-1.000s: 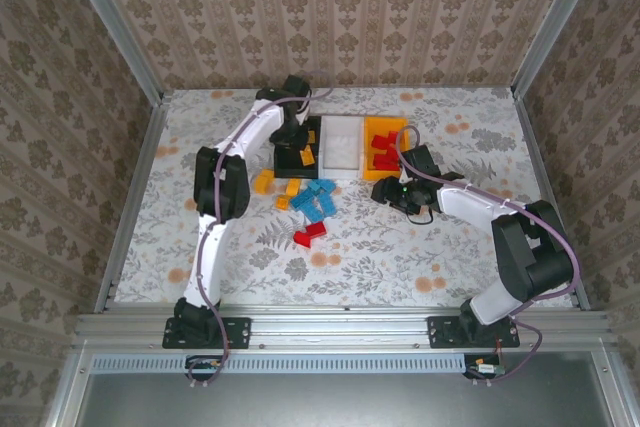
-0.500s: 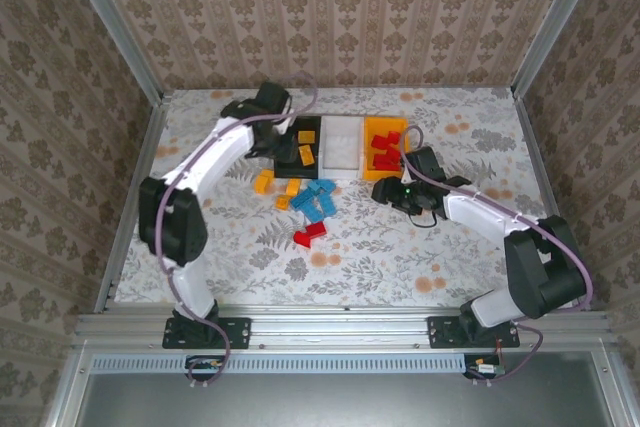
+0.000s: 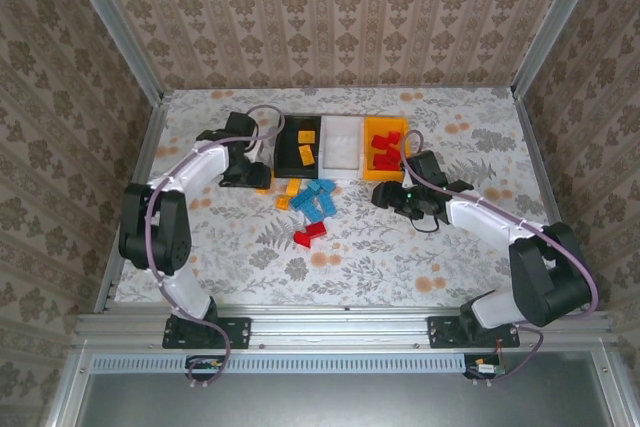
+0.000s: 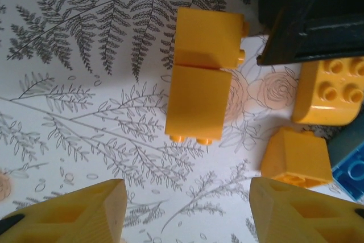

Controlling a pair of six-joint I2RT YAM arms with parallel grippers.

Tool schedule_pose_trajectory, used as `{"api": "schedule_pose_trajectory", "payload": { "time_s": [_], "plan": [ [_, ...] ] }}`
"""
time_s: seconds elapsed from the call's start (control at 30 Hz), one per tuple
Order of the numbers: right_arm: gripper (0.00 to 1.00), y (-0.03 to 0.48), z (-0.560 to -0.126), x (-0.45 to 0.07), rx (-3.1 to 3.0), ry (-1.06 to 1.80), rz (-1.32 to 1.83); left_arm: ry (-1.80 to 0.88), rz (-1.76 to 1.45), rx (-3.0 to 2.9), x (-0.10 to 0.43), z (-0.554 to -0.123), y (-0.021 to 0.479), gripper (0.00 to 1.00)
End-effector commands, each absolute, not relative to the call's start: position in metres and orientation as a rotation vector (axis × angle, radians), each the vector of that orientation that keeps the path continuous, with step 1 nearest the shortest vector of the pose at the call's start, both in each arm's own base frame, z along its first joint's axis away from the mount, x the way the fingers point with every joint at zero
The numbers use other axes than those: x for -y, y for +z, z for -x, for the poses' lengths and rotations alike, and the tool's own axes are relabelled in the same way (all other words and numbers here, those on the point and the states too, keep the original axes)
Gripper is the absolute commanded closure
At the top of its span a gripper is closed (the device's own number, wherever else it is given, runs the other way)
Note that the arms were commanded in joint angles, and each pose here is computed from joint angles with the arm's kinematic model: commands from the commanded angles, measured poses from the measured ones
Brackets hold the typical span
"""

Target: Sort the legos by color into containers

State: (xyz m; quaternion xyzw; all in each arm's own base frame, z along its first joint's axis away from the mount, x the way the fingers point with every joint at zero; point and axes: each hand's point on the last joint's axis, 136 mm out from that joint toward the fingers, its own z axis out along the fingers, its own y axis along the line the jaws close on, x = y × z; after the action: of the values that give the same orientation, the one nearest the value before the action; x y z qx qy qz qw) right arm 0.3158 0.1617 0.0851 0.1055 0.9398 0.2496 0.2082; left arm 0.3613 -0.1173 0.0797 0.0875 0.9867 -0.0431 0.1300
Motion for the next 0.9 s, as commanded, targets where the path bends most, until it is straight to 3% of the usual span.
{"api": "schedule_pose_trajectory", "payload": {
  "time_s": [0.0, 0.53, 0.63, 0.77, 0.87],
  "plan": [
    [0.33, 0.092, -0.306, -0.158, -2.613, 0.671, -0.257, -0.118, -0.284, -2.861, 0.119, -0.372, 0.073, 0.39],
    [0.32, 0.088, -0.306, -0.155, -2.618, 0.656, -0.262, -0.084, -0.321, -2.926, 0.126, -0.396, 0.035, 0.42],
    [0.32, 0.087, -0.306, -0.155, -2.619, 0.655, -0.266, -0.080, -0.320, -2.939, 0.126, -0.396, 0.030, 0.49],
    [0.32, 0.087, -0.306, -0.155, -2.614, 0.659, -0.279, -0.062, -0.314, -2.944, 0.124, -0.391, 0.032, 0.66],
    [0.32, 0.086, -0.307, -0.156, -2.612, 0.670, -0.286, -0.070, -0.299, -2.937, 0.123, -0.385, 0.036, 0.72]
  ]
}}
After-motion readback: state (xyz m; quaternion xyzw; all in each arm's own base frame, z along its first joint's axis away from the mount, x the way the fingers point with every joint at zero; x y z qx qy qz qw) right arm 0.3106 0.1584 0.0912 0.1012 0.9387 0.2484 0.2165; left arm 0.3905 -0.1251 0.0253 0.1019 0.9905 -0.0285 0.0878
